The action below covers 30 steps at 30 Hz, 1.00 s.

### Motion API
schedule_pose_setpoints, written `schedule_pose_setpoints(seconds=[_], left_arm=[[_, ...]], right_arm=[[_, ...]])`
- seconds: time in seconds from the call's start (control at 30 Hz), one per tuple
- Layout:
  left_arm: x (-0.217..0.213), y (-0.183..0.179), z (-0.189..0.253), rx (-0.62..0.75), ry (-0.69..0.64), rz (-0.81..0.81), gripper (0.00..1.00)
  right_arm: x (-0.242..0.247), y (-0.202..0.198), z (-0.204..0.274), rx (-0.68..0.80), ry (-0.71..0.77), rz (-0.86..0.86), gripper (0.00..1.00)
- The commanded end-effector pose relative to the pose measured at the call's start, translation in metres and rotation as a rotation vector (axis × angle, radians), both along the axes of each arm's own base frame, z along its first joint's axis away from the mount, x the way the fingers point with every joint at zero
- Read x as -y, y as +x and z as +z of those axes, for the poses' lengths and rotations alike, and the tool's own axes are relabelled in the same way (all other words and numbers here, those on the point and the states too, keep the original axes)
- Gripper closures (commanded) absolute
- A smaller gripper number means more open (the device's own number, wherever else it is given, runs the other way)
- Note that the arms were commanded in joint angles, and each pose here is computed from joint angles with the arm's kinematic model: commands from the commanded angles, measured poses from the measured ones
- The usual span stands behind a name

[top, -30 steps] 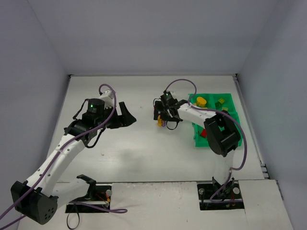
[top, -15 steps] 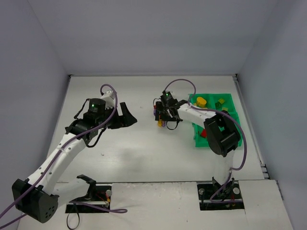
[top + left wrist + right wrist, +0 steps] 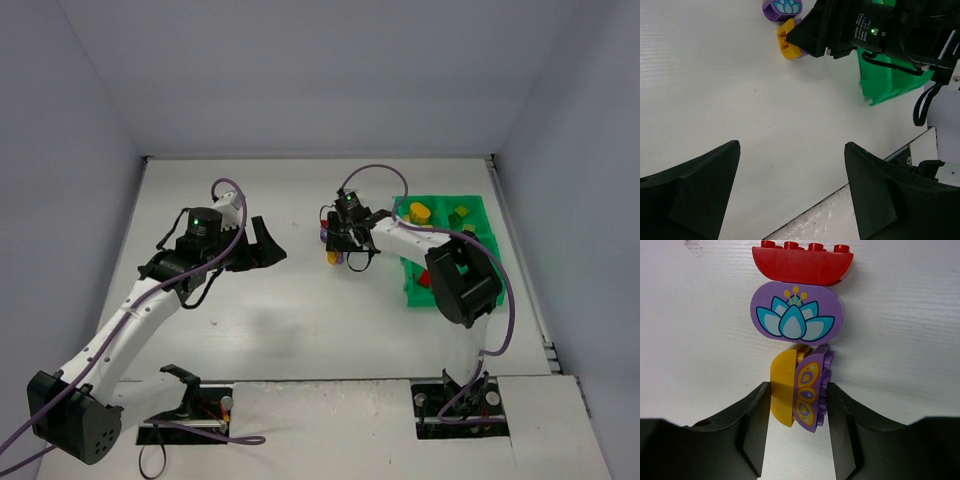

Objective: Sort the legos into containers by color

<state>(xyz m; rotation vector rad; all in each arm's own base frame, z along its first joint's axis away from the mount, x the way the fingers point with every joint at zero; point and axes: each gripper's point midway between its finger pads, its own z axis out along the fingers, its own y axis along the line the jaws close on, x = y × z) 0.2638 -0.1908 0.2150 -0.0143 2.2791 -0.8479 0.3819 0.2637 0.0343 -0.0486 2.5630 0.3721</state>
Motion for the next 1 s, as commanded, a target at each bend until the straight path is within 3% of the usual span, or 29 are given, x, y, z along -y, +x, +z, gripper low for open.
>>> schedule_pose_setpoints(seconds=[0.0, 0.27, 0.37, 0.5, 0.67, 0.97], left_arm=[[0.005, 0.007, 0.021, 0.075, -0.043, -0.012, 0.21], [0.009, 0.008, 0.020, 0.071, -0.055, -0.020, 0.21], [0.012, 0.010, 0.016, 0.062, -0.065, -0.025, 0.21], [0.017, 0.014, 0.006, 0.032, -0.078, -0.031, 0.21], [0.026, 0.019, -0.002, 0.000, -0.115, -0.036, 0.21], [0.057, 0.027, -0.003, -0.049, -0.270, -0.097, 0.21]], right_arm=[[-0.003, -0.001, 0.025, 0.068, 0.022, 0.031, 0.79], [-0.002, -0.018, 0.047, 0.165, 0.036, 0.202, 0.89], [-0.005, -0.031, 0.058, 0.207, 0.062, 0.296, 0.87], [-0.002, -0.045, 0.057, 0.201, 0.073, 0.343, 0.78], [-0.001, -0.059, 0.050, 0.179, 0.093, 0.359, 0.83], [-0.013, -0.076, 0.109, 0.385, 0.243, 0.470, 0.83]])
